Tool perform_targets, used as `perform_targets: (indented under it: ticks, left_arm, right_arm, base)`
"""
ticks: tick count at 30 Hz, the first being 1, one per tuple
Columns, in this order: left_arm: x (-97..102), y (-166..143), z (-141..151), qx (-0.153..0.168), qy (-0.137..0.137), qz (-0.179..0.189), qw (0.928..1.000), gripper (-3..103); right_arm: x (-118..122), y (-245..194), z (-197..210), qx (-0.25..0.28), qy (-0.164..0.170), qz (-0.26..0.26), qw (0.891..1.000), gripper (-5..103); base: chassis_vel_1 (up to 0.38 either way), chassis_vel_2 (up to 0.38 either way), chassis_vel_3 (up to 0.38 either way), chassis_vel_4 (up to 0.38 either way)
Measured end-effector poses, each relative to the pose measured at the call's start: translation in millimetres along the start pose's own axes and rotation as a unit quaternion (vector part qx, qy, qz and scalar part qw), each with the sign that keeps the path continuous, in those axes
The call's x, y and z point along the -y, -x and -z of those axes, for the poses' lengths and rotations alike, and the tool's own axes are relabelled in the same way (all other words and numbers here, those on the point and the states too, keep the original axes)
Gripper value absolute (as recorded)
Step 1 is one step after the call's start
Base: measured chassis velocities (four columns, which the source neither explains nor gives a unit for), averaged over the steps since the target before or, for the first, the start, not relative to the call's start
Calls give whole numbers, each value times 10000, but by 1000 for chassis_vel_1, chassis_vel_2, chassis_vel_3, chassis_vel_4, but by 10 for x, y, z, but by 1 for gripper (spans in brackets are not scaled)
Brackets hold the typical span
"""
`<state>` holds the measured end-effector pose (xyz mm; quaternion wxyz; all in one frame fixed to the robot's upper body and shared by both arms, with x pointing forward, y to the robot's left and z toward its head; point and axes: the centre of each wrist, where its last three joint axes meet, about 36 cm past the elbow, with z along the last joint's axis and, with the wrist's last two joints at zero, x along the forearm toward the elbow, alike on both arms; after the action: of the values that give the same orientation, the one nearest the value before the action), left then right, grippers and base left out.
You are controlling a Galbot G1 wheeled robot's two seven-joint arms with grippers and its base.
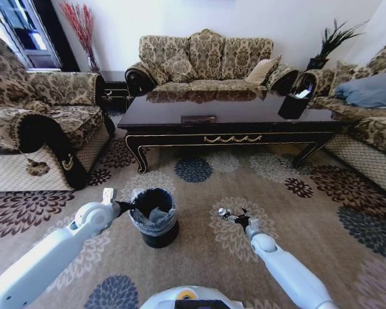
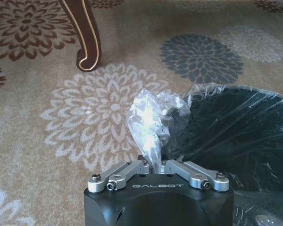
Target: Move to the front of the table and pick up the trash from the floor, then place it into the trash bin.
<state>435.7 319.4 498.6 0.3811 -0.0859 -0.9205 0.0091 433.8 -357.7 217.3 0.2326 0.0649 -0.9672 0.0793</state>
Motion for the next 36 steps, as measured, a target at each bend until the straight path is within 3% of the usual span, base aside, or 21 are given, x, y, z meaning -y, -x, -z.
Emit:
perform_targets:
  ticks: [15, 33, 36]
  left_arm:
    - [19, 12, 13, -30, -9, -22, 10000, 3]
    - [-18, 37, 5, -67, -23, 33, 10000, 3]
    - [-5, 40, -13, -83, -27, 20, 10000, 3]
  right_arm:
    - [37, 211, -190, -208, -132, 60, 9997, 100]
    - [-160, 505, -198, -242, -113, 248, 9993, 101]
    - [-171, 545, -181, -228, -99, 236, 9994, 87]
  base:
    - [0, 0, 0, 0]
    - [0, 0, 0, 0]
    - [0, 0, 0, 0]
